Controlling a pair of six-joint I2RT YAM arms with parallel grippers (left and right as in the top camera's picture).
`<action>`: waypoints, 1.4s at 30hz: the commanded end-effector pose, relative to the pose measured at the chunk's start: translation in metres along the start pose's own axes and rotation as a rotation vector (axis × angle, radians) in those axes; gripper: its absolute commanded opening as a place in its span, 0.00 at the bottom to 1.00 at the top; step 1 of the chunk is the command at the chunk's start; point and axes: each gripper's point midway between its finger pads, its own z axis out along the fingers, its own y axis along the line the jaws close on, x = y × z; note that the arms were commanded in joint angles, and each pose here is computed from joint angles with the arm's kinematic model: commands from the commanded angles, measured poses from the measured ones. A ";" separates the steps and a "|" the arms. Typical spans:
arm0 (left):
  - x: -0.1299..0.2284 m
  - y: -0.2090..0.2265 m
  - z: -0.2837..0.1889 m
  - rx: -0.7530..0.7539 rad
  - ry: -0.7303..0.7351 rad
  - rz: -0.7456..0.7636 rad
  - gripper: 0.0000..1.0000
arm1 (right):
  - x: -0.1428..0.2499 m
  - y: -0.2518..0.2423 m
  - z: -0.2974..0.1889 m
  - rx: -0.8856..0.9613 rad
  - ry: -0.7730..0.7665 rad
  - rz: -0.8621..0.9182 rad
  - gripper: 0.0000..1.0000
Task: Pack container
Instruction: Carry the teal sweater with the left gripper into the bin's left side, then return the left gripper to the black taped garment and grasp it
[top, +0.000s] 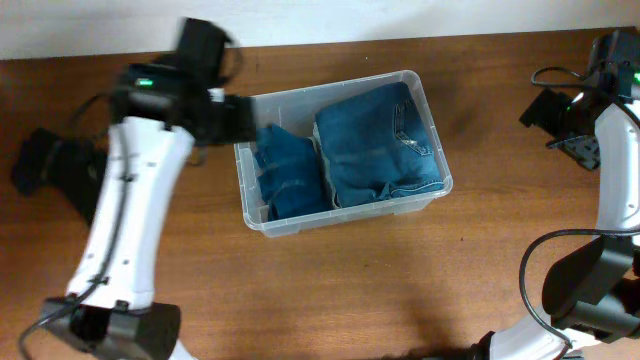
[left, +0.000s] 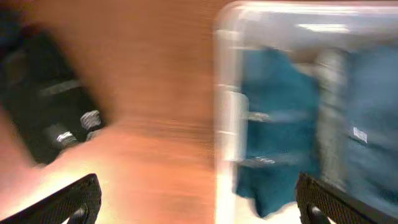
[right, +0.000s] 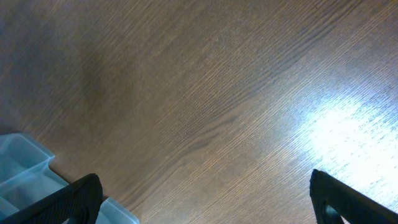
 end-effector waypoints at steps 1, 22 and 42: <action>-0.009 0.071 -0.005 -0.077 -0.007 -0.216 0.99 | -0.001 -0.002 0.000 0.008 -0.005 0.008 0.98; 0.087 0.219 0.162 -0.166 0.170 -0.589 0.99 | -0.001 -0.002 0.000 0.008 -0.005 0.008 0.98; 0.097 0.222 0.222 -0.154 0.188 -0.459 0.38 | -0.001 -0.002 0.000 0.008 -0.004 0.008 0.99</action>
